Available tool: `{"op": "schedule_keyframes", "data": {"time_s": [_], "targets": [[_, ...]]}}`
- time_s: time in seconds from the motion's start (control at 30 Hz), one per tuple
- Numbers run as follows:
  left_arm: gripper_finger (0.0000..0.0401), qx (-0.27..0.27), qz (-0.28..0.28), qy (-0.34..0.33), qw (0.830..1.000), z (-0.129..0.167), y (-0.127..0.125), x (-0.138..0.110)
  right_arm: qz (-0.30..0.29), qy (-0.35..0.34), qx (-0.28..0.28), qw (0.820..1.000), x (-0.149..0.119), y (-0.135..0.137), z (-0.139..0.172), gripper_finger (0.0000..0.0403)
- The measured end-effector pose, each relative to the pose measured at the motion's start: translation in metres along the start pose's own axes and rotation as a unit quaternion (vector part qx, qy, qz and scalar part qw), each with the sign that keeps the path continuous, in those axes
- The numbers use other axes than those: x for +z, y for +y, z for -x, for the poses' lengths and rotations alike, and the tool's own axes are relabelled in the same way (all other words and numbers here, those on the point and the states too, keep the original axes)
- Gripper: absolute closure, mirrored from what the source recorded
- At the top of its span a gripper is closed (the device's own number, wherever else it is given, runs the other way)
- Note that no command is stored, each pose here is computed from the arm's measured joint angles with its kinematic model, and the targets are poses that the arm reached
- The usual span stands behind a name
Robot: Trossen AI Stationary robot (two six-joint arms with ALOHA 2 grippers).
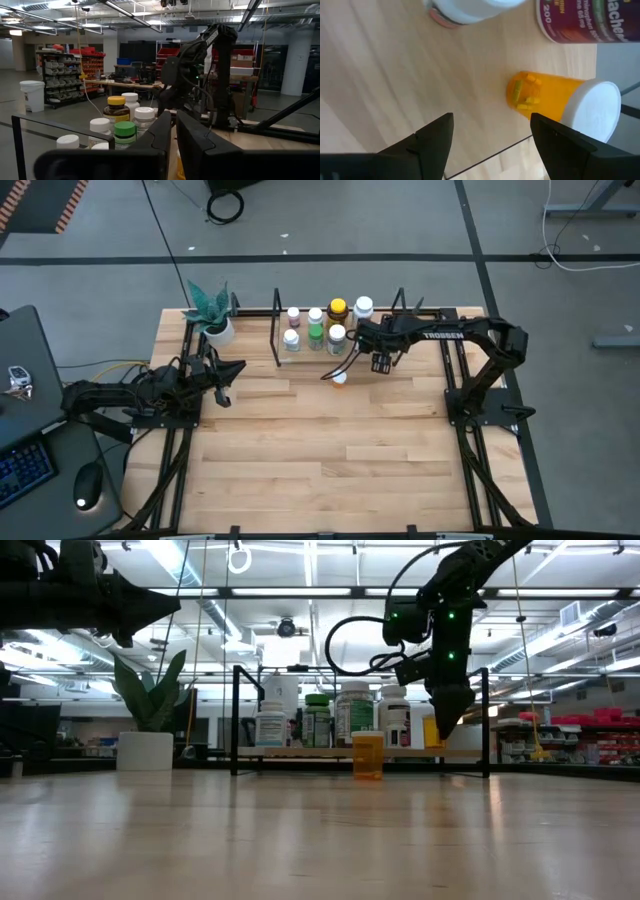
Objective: Pick and place medicine bottles onto shelf by color
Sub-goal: Put the right orange pill bottle on the shelf, then put the orange pill bottle on the shelf
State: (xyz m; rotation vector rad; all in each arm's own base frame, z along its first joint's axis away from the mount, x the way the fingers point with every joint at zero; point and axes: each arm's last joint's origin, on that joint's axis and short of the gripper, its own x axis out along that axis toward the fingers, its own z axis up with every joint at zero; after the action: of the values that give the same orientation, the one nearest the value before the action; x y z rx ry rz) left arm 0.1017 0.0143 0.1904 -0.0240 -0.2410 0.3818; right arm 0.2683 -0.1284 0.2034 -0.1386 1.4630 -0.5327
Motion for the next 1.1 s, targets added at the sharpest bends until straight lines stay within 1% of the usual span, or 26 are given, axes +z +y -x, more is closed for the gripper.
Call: {"op": "schedule_keyframes", "data": {"time_s": [0.27,0.6,0.7,0.9,1.1], "targets": [[0.0373,0.0,0.0,0.0,1.0,0.0,0.0,0.0,0.02,-0.013,-0.008,1.0,0.002,-0.011,-0.004,0.0131],[0.0363,0.0,0.0,0.0,1.0,0.0,0.0,0.0,0.009,-0.015,-0.014,1.0,0.0,-0.026,-0.01,0.0131],[0.0366,0.0,0.0,0.0,1.0,0.0,0.0,0.0,-0.007,-0.021,0.005,1.0,0.001,-0.025,-0.01,0.0131],[0.0373,0.0,0.0,0.0,1.0,0.0,0.0,0.0,-0.036,-0.032,0.055,0.997,0.012,-0.016,0.016,0.0131],[0.0364,0.0,0.0,0.0,1.0,0.0,0.0,0.0,-0.045,-0.098,0.09,0.99,0.034,0.009,0.051,0.0131]]}}
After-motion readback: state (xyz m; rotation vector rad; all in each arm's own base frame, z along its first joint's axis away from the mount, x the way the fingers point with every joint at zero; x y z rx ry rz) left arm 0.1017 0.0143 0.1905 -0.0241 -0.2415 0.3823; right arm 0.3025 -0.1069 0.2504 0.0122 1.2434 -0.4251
